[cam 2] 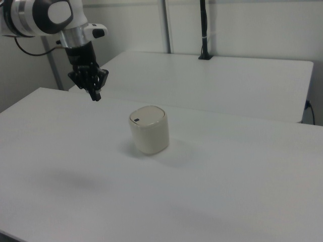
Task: Open the trash bin
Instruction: 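Move the gripper down toward the lid of the cream trash bin, then lower the gripper fingers onto the lid edge and push it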
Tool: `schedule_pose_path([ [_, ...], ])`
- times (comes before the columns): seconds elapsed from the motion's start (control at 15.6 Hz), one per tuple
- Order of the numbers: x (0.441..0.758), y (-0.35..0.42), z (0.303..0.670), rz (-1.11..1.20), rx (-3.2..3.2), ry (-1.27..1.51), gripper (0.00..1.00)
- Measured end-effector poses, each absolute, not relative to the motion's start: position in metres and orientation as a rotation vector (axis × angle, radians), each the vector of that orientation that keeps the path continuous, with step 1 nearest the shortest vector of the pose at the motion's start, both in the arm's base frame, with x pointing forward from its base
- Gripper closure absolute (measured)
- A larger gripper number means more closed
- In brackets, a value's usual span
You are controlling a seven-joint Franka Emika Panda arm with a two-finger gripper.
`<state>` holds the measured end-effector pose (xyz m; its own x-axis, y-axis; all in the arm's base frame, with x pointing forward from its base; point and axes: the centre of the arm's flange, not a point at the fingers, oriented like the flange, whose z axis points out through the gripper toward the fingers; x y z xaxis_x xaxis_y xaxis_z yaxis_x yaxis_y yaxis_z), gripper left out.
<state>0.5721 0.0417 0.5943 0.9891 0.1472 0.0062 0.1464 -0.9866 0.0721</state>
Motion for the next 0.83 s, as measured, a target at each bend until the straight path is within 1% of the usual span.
schedule_pose_path([
  [0.19, 0.589, 0.039, 0.582, 0.061, 3.062, 0.171, 0.87],
  [0.51, 0.629, 0.027, 0.556, 0.259, 3.065, -0.174, 0.87],
  [0.64, 0.641, 0.025, 0.543, 0.308, 3.06, -0.287, 0.89],
  [0.7, 0.647, 0.025, 0.534, 0.317, 3.057, -0.326, 0.94],
  [0.77, 0.652, 0.025, 0.524, 0.319, 3.055, -0.358, 0.96],
  [0.83, 0.658, 0.026, 0.512, 0.324, 3.053, -0.375, 0.96],
])
